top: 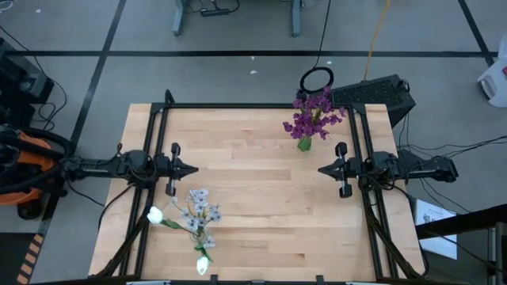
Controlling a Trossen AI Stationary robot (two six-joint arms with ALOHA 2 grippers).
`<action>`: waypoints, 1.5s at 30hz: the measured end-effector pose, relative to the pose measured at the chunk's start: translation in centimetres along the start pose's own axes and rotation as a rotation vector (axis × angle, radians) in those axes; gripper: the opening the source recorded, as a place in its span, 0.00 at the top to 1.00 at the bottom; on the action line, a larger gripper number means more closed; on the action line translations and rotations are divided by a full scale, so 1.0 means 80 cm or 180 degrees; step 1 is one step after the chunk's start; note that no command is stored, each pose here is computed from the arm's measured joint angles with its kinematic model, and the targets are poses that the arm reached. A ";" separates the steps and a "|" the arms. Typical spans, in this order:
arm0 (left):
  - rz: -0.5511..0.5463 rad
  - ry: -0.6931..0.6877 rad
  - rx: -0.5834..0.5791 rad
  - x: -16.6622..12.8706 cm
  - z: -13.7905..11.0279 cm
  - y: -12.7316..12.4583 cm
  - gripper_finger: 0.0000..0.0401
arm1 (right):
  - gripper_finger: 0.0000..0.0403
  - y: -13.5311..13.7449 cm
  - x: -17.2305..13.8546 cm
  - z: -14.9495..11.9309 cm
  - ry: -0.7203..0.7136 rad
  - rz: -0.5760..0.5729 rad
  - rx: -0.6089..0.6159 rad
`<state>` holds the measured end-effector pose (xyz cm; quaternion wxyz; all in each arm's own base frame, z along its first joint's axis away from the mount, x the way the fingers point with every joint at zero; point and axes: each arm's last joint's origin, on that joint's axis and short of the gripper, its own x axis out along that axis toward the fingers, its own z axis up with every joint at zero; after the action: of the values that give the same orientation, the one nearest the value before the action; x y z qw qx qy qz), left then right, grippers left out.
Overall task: Sort flowers into vase by color
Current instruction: Return to Home Position
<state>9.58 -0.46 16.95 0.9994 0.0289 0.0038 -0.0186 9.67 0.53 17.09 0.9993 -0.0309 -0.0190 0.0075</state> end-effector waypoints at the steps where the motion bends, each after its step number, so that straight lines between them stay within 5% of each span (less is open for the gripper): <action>1: -0.0025 0.0008 -0.0002 0.000 0.000 0.000 0.99 | 1.00 0.000 0.000 0.000 0.0000 -0.0001 0.0000; 45: 0.0136 -0.0067 0.0019 0.003 -0.004 0.003 0.99 | 1.00 0.000 0.000 0.000 0.0001 -0.0001 -0.0001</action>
<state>9.80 -0.21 16.65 0.9995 0.0319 -0.0074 0.0024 9.68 0.53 17.08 0.9993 -0.0311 -0.0188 0.0074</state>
